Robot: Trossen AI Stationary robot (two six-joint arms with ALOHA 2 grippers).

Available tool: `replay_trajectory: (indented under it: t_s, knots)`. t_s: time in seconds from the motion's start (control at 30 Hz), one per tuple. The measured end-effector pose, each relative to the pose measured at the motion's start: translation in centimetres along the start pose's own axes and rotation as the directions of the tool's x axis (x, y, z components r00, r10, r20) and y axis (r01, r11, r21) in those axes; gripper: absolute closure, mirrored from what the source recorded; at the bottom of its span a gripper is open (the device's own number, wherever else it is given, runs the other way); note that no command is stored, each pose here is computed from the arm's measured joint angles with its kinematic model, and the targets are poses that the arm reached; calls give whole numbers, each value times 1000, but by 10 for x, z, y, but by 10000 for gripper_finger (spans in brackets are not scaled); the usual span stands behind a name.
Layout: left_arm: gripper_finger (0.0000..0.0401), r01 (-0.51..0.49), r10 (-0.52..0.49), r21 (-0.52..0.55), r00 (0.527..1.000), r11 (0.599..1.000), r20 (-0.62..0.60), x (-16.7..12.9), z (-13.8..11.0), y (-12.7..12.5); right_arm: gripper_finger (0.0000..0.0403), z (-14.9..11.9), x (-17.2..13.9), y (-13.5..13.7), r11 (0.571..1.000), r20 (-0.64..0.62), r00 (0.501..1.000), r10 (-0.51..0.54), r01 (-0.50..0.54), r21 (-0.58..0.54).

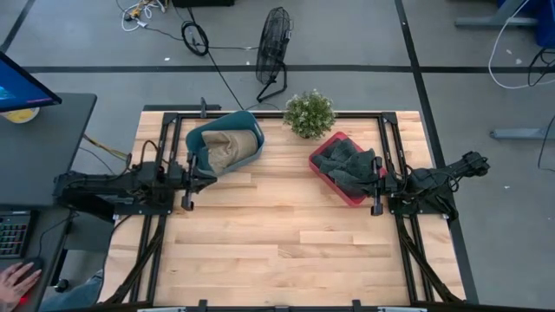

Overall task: Pick & Place hat
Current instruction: Return to home position

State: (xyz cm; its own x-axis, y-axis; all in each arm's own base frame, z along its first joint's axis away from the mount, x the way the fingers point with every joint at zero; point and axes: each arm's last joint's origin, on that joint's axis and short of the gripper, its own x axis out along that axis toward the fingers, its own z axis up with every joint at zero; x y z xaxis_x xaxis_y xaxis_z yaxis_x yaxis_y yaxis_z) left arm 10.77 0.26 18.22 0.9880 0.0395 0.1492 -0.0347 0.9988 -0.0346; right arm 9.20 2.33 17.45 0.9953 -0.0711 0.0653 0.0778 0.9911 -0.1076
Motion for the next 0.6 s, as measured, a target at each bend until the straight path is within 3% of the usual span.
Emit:
replay_trajectory:
  t_s: [0.6]
  knots:
    - [376,-1,2,19,998,1000,-68,-6,-7,0,392,0,0,0,1000,0,1000,0,0,0]
